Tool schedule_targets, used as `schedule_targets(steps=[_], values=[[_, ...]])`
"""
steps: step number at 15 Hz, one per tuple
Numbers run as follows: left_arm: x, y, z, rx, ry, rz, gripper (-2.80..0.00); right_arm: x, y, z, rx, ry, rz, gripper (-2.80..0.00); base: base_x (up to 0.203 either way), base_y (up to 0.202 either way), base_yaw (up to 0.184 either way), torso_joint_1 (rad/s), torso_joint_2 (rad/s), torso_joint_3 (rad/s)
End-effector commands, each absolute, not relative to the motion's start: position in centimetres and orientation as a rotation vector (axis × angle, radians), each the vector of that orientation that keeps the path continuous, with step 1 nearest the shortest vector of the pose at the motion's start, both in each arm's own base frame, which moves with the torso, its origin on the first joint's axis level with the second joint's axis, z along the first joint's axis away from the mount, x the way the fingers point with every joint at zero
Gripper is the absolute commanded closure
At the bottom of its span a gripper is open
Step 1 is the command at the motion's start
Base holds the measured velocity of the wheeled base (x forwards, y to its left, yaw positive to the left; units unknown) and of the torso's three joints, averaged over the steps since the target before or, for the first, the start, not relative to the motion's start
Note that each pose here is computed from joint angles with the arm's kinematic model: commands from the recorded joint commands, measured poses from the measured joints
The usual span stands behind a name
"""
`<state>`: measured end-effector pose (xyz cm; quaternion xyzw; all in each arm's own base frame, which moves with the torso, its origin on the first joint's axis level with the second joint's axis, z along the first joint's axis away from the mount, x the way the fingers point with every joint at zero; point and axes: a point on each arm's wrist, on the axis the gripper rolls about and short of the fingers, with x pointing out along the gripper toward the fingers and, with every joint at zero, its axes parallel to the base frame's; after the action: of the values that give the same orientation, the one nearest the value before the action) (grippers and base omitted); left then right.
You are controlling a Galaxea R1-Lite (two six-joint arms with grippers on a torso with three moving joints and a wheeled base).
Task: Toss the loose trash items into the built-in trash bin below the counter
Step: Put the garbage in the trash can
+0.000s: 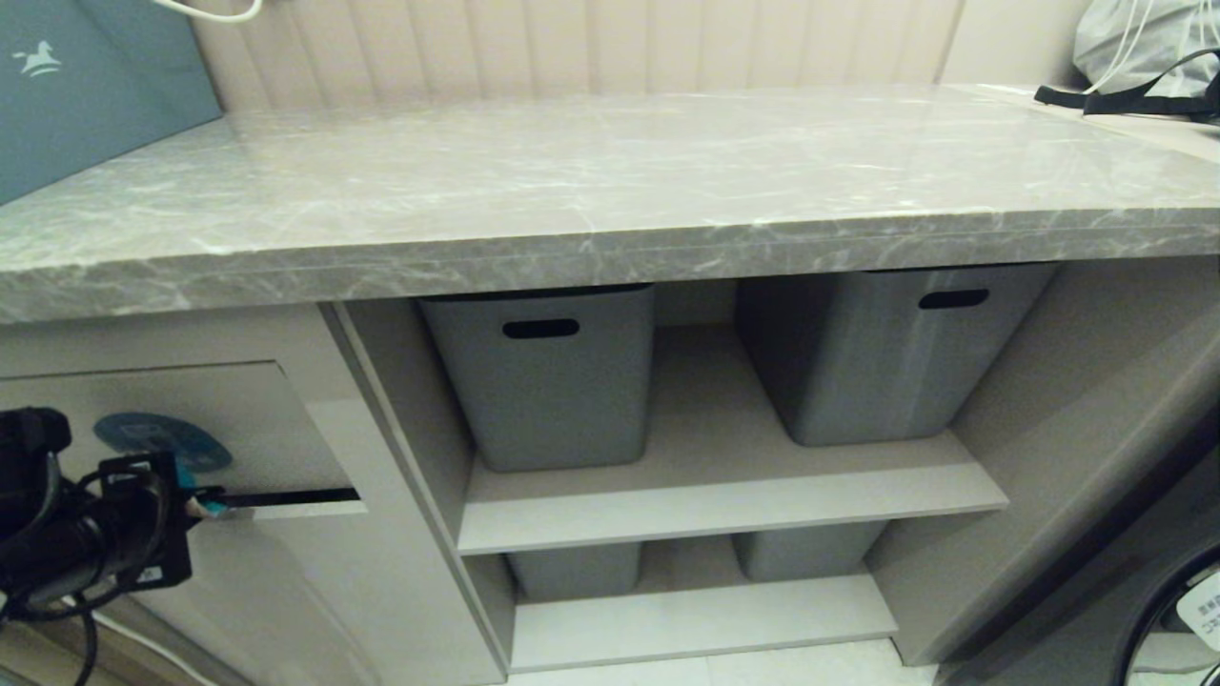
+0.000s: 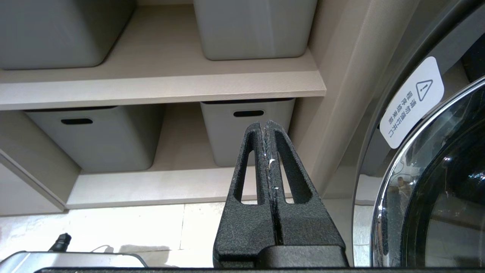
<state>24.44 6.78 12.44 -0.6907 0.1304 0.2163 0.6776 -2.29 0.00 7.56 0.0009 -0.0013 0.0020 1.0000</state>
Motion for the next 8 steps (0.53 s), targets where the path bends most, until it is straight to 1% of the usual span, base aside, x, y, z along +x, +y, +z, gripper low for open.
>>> schedule_targets(steps=[1,3,7,8], values=[[25.4,7.0,11.1,-1.562,0.310,0.501,0.00,-2.3,0.0,7.6,0.002,-0.003,0.005,0.00,0.000,0.000,0.000,0.000,0.00,0.000],[26.3,7.3,10.2,-1.562,0.302,0.490,0.00,-2.3,0.0,7.6,0.002,-0.004,0.005,0.00,0.000,0.000,0.000,0.000,0.00,0.000],[27.7,7.6,10.5,-1.582,0.293,0.443,0.00,-2.3,0.0,7.6,0.002,-0.003,0.005,0.00,0.000,0.000,0.000,0.000,0.00,0.000],[28.1,7.7,10.8,-1.595,0.282,0.434,-2.80,-2.3,0.0,7.6,0.002,-0.003,0.005,0.00,0.000,0.000,0.000,0.000,0.00,0.000]])
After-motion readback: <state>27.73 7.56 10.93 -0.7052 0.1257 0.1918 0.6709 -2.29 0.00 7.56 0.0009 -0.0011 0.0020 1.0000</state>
